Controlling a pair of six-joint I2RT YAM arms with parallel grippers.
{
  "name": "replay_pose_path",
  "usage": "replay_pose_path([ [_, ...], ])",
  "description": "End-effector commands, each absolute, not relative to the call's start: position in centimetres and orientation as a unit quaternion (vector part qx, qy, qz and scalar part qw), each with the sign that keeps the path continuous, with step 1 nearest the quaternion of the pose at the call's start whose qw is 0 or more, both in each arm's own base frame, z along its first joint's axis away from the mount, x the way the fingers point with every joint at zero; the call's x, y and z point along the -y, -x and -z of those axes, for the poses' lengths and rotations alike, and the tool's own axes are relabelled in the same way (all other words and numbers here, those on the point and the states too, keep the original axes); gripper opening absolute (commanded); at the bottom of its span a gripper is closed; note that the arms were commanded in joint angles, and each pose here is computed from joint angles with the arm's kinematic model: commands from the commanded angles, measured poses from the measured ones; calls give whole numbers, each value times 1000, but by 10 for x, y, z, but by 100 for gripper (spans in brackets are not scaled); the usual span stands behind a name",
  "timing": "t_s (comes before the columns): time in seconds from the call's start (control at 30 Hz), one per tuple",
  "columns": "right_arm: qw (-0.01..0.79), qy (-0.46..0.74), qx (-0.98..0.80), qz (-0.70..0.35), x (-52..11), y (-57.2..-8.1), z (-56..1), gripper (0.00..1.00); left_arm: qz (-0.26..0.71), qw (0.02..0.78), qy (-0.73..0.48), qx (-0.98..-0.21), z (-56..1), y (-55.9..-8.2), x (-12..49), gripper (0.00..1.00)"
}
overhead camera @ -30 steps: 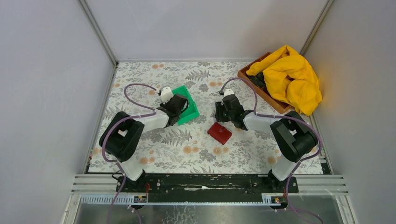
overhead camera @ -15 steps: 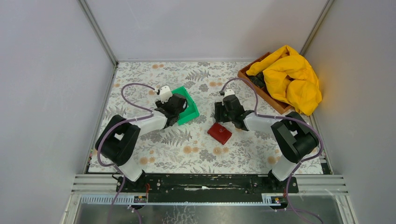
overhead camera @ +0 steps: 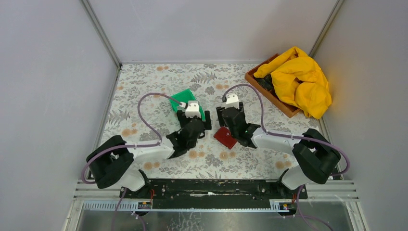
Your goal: Take the credit cards out of the card holder
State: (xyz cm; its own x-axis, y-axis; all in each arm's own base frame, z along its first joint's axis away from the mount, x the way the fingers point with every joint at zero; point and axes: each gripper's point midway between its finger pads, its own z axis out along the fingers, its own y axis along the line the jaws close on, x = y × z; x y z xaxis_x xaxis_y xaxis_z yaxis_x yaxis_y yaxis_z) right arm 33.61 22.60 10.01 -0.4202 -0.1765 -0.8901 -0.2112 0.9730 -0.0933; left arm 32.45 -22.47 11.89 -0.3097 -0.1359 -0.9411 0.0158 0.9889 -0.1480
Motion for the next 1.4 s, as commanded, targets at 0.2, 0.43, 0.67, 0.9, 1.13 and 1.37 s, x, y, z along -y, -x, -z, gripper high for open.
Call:
replay_pose_path([
  [0.2, 549, -6, -836, -2, -169, -334, -90, 15, 223, 636, -23, -738, -153, -297, 276, 89],
  [0.43, 507, -21, -861, -27, -154, -305, -69, 0, 229, 567, -7, -791, -135, -295, 294, 36],
  [0.67, 444, 42, -892, -69, -169, -280, -32, 0, 317, 461, -19, -829, -89, -273, 333, 7],
  [0.9, 452, 71, -883, -108, -182, -276, -38, 0, 348, 420, -11, -838, -71, -260, 343, 24],
  [1.13, 491, 134, -840, -188, -204, -266, -65, 66, 301, 493, 18, -816, -97, -277, 310, 66],
  [1.37, 456, 216, -820, -270, -242, -246, -66, 77, 278, 556, 65, -780, -125, -282, 271, 69],
])
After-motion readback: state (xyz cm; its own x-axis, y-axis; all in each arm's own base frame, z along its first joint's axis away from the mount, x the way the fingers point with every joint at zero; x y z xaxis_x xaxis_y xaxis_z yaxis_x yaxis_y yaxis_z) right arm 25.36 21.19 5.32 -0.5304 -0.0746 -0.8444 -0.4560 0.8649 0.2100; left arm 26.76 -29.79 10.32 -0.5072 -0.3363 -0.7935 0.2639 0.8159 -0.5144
